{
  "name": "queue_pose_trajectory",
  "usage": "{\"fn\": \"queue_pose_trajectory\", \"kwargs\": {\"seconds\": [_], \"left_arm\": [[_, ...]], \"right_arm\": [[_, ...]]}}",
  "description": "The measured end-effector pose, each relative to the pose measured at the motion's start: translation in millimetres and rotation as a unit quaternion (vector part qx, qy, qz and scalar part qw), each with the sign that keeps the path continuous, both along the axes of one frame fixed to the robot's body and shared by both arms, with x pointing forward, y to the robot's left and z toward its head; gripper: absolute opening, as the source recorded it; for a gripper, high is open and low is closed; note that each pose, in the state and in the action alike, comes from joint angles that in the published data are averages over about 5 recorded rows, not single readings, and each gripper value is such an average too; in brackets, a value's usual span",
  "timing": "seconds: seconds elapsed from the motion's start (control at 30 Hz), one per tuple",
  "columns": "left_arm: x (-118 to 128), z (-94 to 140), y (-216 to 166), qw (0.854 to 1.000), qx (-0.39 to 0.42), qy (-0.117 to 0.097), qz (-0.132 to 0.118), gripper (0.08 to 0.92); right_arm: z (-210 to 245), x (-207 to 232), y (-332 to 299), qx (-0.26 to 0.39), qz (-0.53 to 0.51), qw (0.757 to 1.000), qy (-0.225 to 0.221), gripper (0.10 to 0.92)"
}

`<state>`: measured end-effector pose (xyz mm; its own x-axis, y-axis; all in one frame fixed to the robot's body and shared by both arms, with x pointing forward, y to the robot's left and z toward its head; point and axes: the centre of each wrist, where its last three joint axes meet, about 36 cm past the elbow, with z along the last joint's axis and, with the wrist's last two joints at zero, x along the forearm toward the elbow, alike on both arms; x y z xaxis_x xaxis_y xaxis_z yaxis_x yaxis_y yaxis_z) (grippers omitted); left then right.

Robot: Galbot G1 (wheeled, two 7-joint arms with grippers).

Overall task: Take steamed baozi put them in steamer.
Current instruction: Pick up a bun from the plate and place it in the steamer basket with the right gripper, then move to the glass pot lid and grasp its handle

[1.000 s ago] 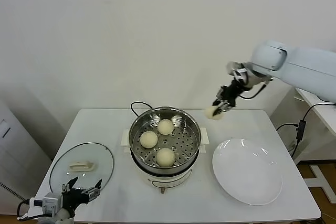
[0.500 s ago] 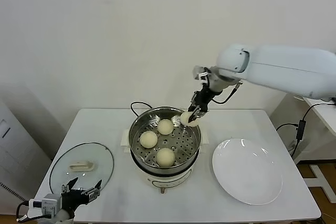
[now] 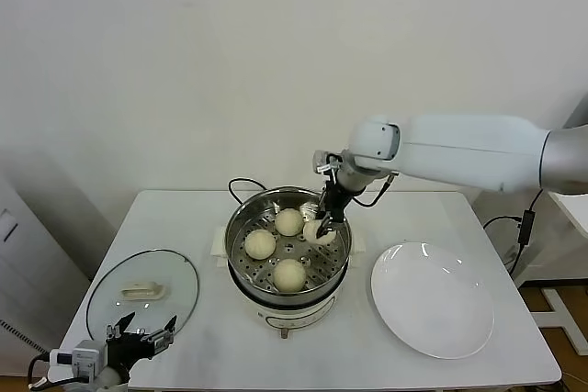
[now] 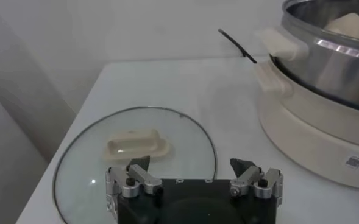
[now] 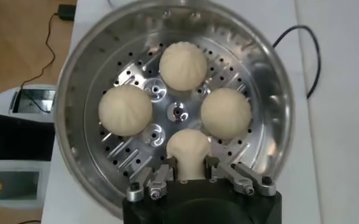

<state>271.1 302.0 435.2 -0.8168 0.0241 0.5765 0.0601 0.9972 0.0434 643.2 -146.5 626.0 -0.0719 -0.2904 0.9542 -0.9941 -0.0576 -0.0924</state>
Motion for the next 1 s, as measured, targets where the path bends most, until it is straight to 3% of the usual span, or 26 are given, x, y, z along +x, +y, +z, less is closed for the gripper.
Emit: {"fn": "queue_pose_trajectory", "kwargs": {"seconds": [0.2,0.5,0.73,1.0], "left_arm": [[0.2,-1.4,0.5,1.000,-0.001,0.001,0.002,0.823],[0.3,-1.6,0.4,1.000,-0.001,0.001,0.002,0.823],[0.8,-1.2,0.9,1.000,0.000,0.000,0.002,0.823],[3.1,0.5,3.0,1.000,-0.003,-0.006,0.007,0.823]], "right_arm": [[-18.9,-2.9,1.7,-0.004,-0.003,1.000,0.001,0.359],[-23.2,-1.6,0.5,0.001,-0.008,1.000,-0.003,0.612],[6.0,7.4,-11.7,0.028,-0.022,0.999,-0.014,0.797],[51.3,12.2,-52.3,0.107,-0.061,0.992,-0.034,0.823]]}}
